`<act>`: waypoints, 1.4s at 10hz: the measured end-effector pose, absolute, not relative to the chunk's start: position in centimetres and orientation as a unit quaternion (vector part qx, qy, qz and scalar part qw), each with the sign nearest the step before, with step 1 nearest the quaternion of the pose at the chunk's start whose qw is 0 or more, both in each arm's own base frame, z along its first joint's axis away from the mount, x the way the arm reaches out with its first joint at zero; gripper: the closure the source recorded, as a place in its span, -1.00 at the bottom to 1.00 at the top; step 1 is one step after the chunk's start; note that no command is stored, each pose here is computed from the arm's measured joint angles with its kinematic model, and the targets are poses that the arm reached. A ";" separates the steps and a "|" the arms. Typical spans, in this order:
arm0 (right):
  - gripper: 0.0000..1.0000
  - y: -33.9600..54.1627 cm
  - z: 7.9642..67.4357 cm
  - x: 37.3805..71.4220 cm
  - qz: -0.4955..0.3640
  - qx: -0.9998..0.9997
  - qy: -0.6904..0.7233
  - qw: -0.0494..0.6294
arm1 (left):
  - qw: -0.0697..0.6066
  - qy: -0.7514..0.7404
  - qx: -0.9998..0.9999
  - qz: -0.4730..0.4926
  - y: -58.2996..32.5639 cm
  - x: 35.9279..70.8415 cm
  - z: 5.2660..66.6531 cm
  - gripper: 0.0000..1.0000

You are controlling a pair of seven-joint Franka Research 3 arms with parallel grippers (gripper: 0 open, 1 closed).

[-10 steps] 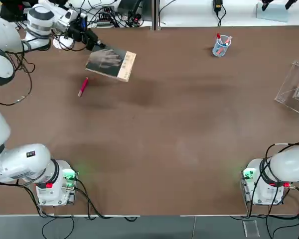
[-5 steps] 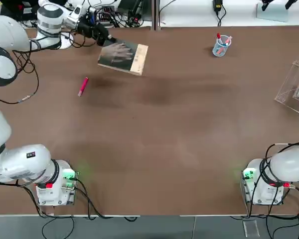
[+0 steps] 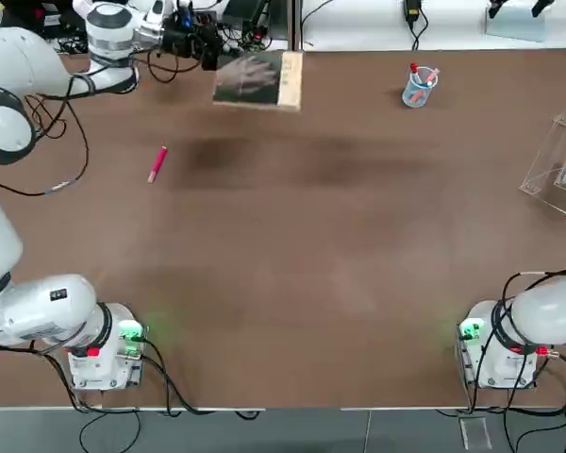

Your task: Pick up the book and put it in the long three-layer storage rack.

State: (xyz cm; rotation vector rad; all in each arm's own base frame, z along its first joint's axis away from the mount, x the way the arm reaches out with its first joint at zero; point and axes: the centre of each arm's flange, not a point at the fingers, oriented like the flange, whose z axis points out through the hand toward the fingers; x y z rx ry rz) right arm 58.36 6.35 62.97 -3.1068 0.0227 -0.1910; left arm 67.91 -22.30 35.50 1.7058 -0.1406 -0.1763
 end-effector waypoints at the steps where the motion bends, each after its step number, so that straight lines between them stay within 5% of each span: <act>1: -1.00 6.5 62.9 58.4 -0.061 -0.998 0.012 0.018 | 0.658 -0.053 0.748 -0.073 -23.7 67.8 35.6 0.91; 11: -1.00 7.2 58.1 60.9 -0.056 -0.998 0.016 0.022 | 0.691 0.032 0.720 -0.054 -36.4 64.9 36.2 0.91; 14: -1.00 8.1 56.4 61.9 -0.045 -0.995 0.026 0.079 | 0.696 0.048 0.714 -0.056 -39.3 63.7 36.3 0.91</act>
